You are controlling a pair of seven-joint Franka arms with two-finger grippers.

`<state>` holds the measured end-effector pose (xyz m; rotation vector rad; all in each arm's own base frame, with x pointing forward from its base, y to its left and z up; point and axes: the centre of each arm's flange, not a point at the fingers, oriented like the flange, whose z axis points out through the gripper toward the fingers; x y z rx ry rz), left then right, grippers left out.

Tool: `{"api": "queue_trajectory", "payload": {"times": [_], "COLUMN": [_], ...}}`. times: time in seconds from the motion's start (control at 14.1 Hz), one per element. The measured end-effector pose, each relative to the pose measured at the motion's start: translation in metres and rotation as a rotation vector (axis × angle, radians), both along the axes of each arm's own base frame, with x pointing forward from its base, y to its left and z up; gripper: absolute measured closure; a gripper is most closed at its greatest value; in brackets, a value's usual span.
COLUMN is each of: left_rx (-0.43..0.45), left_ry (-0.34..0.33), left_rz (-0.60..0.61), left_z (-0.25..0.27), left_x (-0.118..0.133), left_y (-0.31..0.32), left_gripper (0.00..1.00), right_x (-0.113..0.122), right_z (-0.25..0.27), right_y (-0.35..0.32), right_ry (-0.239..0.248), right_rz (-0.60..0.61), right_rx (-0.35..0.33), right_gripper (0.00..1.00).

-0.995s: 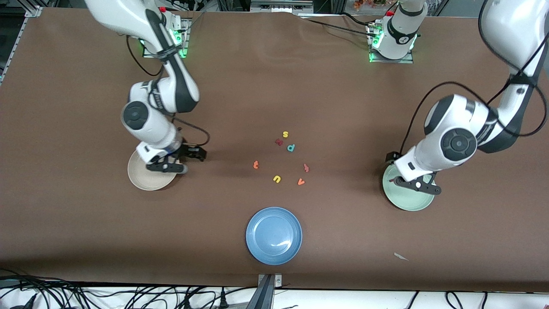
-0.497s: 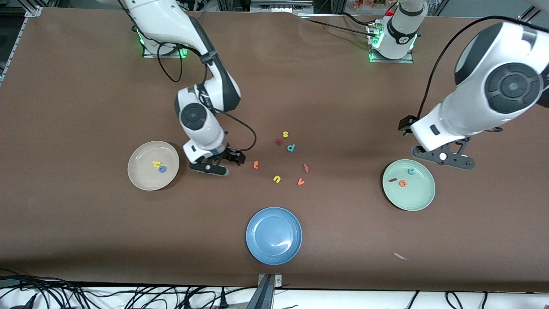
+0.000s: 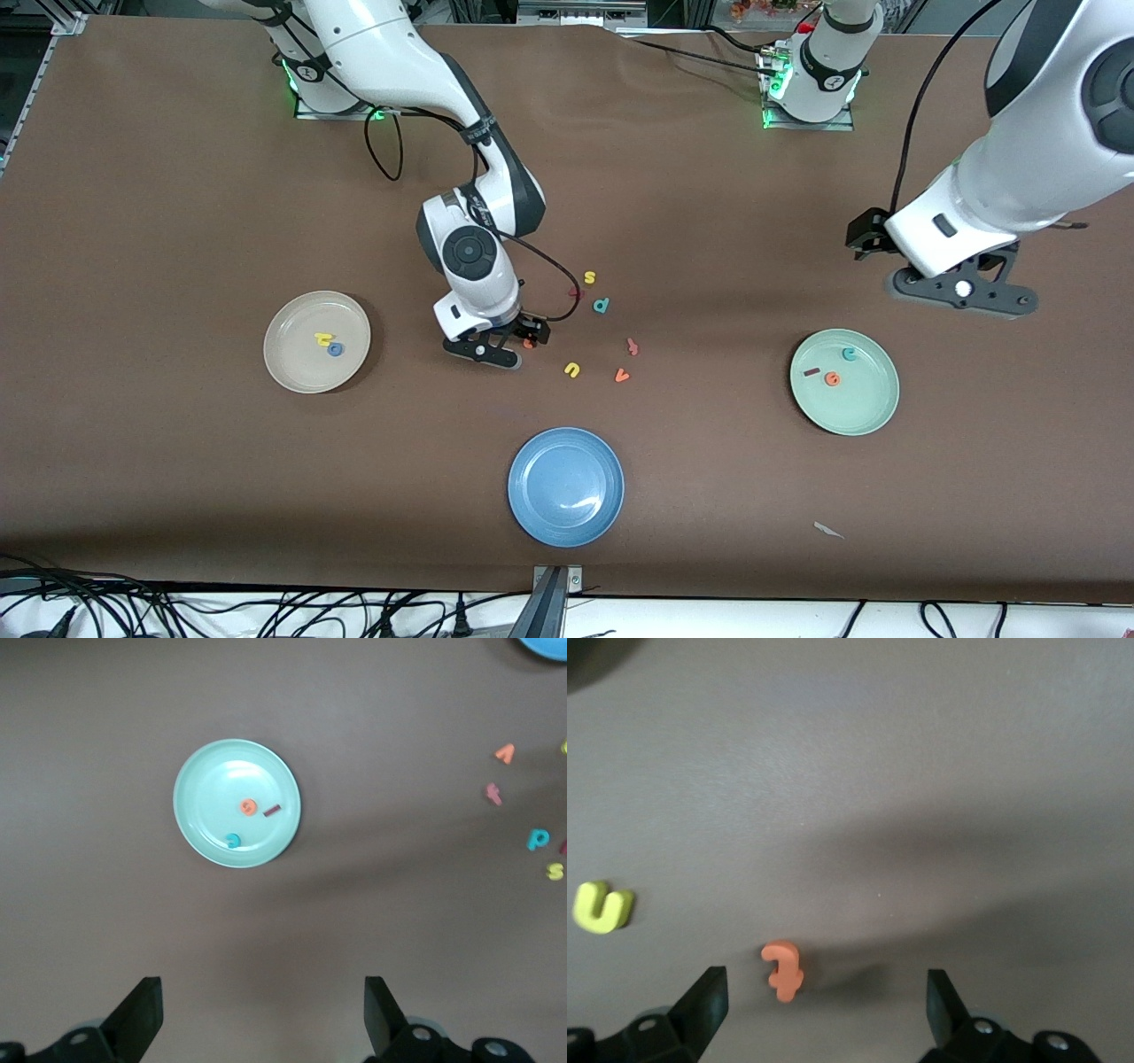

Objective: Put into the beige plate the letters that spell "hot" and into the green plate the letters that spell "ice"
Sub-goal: 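Grasp the orange letter with the right gripper while the left gripper withdraws, then carry the orange letter to the beige plate and release it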

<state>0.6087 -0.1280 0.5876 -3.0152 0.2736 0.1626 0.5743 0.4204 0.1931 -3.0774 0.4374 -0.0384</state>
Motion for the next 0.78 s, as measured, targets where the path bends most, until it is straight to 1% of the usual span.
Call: {"api": "queue_trajectory", "payload": {"times": [0.07, 0.14, 0.28, 0.36, 0.5, 0.57, 0.64, 0.71, 0.78], "left_rx": [-0.024, -0.063, -0.151, -0.167, -0.149, -0.139, -0.133, -0.127, -0.122], "left_ry": [-0.052, -0.085, -0.077, -0.077, -0.081, -0.081, -0.081, -0.083, -0.085], "left_rz": [0.025, 0.063, 0.151, 0.178, 0.197, 0.190, 0.179, 0.168, 0.162], "left_z": [0.003, 0.001, -0.015, -0.021, -0.024, -0.022, -0.019, -0.016, -0.015], "left_x": [0.007, 0.013, 0.015, 0.010, -0.008, -0.020, -0.032, -0.042, -0.049], "left_y": [0.005, 0.013, 0.035, 0.044, 0.047, 0.042, 0.036, 0.032, 0.029], "left_gripper": [0.00, 0.00, 0.00, 0.00, 0.00, 0.00, 0.00, 0.00, 0.00], "right_x": [0.000, 0.000, 0.000, -0.001, -0.002, -0.002, -0.002, -0.002, -0.002], "right_z": [-0.005, -0.009, -0.011, -0.012, -0.014, -0.015, -0.016, -0.017, -0.018], "right_y": [0.000, 0.000, 0.008, 0.014, 0.023, 0.024, 0.025, 0.025, 0.025], "right_ry": [0.003, 0.005, 0.006, 0.008, 0.010, 0.010, 0.010, 0.012, 0.014], "right_rz": [-0.010, -0.017, -0.026, -0.032, -0.033, -0.032, -0.031, -0.031, -0.030], "right_rx": [-0.005, -0.009, -0.004, -0.001, 0.000, -0.001, -0.001, -0.002, -0.004], "right_gripper": [0.02, 0.03, 0.04, 0.04, 0.06, 0.12, 0.12, 0.18, 0.29]}}
